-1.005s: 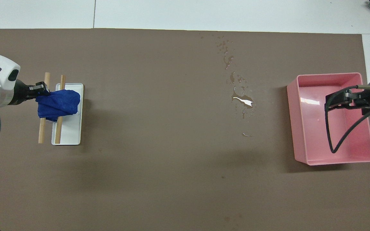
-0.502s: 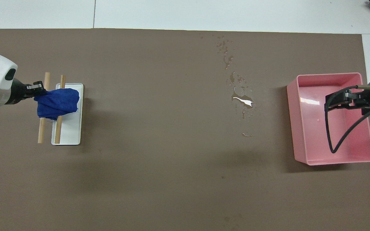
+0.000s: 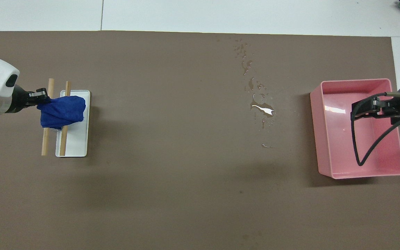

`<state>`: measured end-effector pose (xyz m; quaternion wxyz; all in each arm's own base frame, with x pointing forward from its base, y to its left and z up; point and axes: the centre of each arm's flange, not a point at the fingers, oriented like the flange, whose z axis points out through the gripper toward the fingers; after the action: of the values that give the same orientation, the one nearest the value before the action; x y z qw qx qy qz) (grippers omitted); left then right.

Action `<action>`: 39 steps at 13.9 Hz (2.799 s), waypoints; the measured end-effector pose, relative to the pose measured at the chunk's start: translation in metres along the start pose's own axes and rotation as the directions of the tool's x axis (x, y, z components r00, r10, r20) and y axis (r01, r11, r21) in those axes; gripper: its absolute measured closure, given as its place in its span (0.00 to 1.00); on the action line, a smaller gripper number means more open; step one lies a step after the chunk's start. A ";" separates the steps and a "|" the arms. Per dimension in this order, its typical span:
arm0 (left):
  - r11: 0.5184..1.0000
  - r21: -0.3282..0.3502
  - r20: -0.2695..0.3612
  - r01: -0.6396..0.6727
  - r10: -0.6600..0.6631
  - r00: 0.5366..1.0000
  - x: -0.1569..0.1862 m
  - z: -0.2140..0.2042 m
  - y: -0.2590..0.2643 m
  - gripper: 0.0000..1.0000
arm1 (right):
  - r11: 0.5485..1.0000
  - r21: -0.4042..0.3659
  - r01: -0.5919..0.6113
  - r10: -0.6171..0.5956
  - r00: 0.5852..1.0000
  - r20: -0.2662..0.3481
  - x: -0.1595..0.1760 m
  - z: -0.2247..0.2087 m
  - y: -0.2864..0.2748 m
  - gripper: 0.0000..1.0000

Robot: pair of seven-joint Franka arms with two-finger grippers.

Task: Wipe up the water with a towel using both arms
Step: 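Close the left gripper on the blue cloth, then lift the blue cloth off the tray with the left gripper, then carry the cloth toward the right gripper while the right gripper reaches it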

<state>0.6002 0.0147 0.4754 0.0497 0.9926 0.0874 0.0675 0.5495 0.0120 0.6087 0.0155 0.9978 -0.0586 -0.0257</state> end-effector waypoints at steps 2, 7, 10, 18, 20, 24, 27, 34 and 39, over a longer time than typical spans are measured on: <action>0.999 -0.003 0.010 0.039 -0.039 0.999 0.001 -0.019 0.008 0.83 | 1.000 0.000 0.001 -0.001 1.000 -0.002 -0.001 -0.001 -0.001 0.00; 0.929 0.010 0.069 0.369 -0.369 0.927 -0.016 -0.064 0.092 0.83 | 1.000 0.002 0.019 -0.019 1.000 -0.009 -0.003 -0.004 -0.011 0.00; 0.795 -0.007 0.110 0.606 -0.602 0.791 -0.044 -0.070 0.169 0.83 | 1.000 0.014 0.013 -0.013 1.000 -0.010 -0.004 -0.005 -0.017 0.00; 0.031 -0.073 0.404 0.997 -0.913 0.058 -0.105 -0.093 0.332 0.83 | 0.916 0.154 -0.370 0.377 0.926 -0.019 -0.009 -0.013 -0.082 0.00; -0.086 -0.056 0.461 0.995 -0.886 -0.051 -0.116 -0.098 0.354 0.83 | 0.845 0.192 -0.499 0.502 0.864 0.039 -0.013 -0.011 -0.099 0.00; -0.176 -0.034 0.521 0.984 -0.843 -0.132 -0.136 -0.101 0.385 0.83 | 0.624 0.244 -0.742 0.728 0.666 0.165 -0.014 -0.007 -0.129 0.00; -0.169 -0.024 0.536 0.985 -0.834 -0.130 -0.152 -0.102 0.402 0.83 | 0.478 0.262 -0.838 0.810 0.536 0.239 -0.011 -0.004 -0.148 0.00; -0.148 -0.017 0.568 0.989 -0.815 -0.112 -0.184 -0.107 0.431 0.83 | 0.325 0.275 -0.905 0.867 0.401 0.294 -0.004 0.009 -0.190 0.00; -0.124 -0.017 0.579 0.992 -0.810 -0.092 -0.201 -0.110 0.445 0.83 | 0.309 0.269 -0.912 0.861 0.388 0.329 -0.003 0.010 -0.190 0.14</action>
<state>0.4627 -0.4478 0.6075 0.3282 0.5669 0.7371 -0.1661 0.5678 0.2006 0.5925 -0.1850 0.7743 -0.6021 -0.0614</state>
